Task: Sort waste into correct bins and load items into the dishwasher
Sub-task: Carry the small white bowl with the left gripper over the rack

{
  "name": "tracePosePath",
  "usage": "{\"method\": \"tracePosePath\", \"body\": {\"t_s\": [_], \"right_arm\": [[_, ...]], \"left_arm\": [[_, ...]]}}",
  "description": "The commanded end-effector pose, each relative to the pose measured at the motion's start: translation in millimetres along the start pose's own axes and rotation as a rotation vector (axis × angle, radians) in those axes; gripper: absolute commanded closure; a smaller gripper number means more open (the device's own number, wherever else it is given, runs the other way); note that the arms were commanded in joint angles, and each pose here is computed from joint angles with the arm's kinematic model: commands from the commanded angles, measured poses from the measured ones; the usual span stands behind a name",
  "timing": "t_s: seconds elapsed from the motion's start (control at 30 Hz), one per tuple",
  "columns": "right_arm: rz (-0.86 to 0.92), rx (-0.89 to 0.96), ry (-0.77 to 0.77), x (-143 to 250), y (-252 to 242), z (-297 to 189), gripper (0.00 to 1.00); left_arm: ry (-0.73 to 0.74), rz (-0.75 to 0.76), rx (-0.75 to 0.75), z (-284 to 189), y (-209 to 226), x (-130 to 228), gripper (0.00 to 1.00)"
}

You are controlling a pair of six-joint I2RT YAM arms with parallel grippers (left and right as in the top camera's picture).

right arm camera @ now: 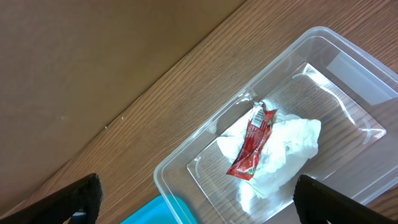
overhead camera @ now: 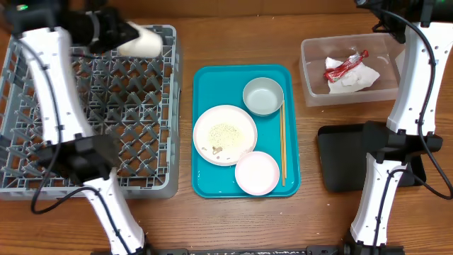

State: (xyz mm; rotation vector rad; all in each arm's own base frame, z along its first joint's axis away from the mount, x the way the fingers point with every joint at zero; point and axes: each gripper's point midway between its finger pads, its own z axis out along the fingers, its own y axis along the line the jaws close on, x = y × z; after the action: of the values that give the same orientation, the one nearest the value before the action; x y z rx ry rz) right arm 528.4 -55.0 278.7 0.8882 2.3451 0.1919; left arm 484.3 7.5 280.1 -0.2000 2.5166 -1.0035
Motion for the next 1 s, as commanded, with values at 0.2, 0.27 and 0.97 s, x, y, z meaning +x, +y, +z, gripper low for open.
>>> {"method": "tracePosePath", "body": {"t_s": [0.2,0.27,0.97], "right_arm": [[0.007,-0.021,-0.031,-6.4,2.7,-14.0,0.00],[0.007,-0.021,-0.031,-6.4,2.7,-14.0,0.00],[0.007,-0.021,-0.031,-6.5,2.7,-14.0,0.00]], "left_arm": [[-0.025,-0.100,0.390,-24.6,15.9,-1.3,0.96],[-0.021,-0.159,0.386,-23.8,35.9,2.3,0.96],[-0.094,-0.311,0.579,10.7,125.0,28.0,0.96]]}}
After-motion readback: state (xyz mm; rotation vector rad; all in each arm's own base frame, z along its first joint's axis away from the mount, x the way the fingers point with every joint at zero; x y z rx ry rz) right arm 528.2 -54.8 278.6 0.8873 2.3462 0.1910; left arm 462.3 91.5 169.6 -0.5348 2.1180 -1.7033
